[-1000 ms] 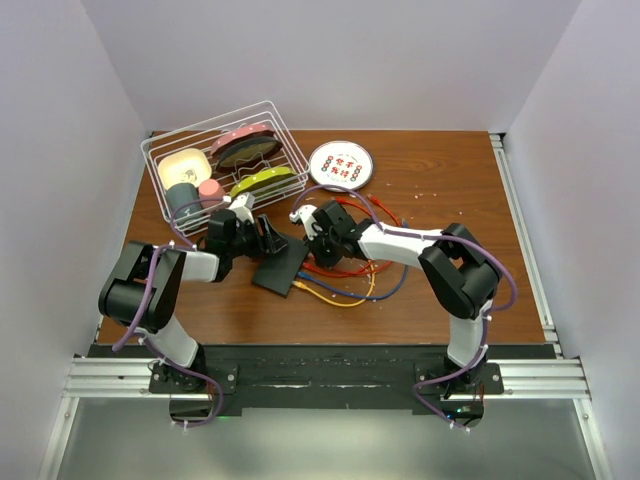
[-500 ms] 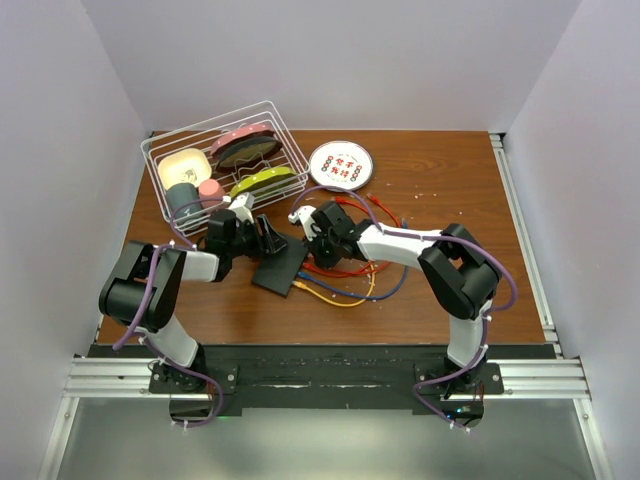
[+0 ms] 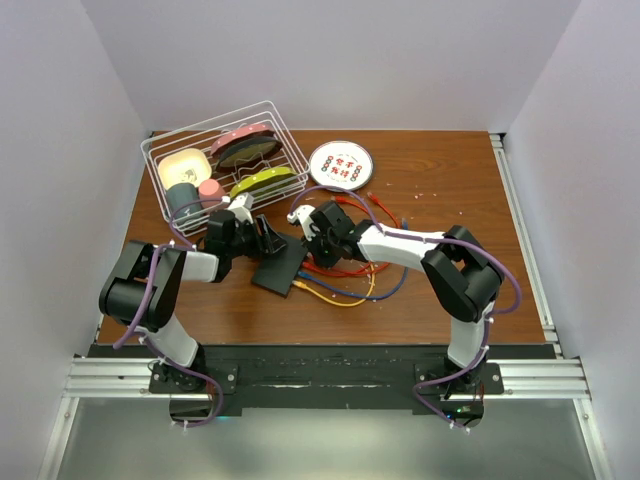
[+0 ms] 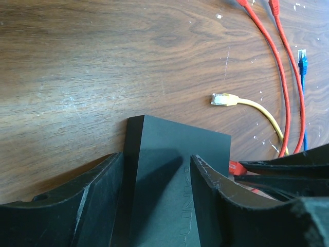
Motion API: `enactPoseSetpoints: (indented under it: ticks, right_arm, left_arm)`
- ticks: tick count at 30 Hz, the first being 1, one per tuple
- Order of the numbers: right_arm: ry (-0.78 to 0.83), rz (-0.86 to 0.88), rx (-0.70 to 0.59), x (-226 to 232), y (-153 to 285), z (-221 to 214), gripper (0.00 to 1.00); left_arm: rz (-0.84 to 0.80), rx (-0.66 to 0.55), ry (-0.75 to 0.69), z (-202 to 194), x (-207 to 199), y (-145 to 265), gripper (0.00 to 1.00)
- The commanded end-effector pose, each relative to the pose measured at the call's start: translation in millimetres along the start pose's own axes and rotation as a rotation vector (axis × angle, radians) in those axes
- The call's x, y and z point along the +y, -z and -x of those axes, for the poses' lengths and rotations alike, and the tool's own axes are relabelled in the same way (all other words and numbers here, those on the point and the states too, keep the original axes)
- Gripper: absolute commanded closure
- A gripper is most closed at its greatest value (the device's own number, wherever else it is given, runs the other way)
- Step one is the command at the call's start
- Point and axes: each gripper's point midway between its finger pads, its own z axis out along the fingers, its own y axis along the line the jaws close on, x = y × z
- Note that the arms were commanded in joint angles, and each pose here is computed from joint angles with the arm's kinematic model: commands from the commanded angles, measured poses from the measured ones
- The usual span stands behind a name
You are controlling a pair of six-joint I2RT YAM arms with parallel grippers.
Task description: Insert the plug into the switch port
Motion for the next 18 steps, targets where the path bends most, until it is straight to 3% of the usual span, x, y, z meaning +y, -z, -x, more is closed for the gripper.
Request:
enactPoseSetpoints:
  ticks: [1, 18]
  right_arm:
    - [0.030, 0.017, -0.146, 8.2, 20.4, 48.9, 1.00]
    - [0.121, 0.078, -0.092, 35.1, 8.7, 39.2, 1.00]
  left_arm:
    - [-0.064, 0.005, 0.001, -2.1, -10.9, 0.6, 0.42]
    - [-0.127, -0.019, -0.036, 7.6, -26.0, 5.0, 0.38]
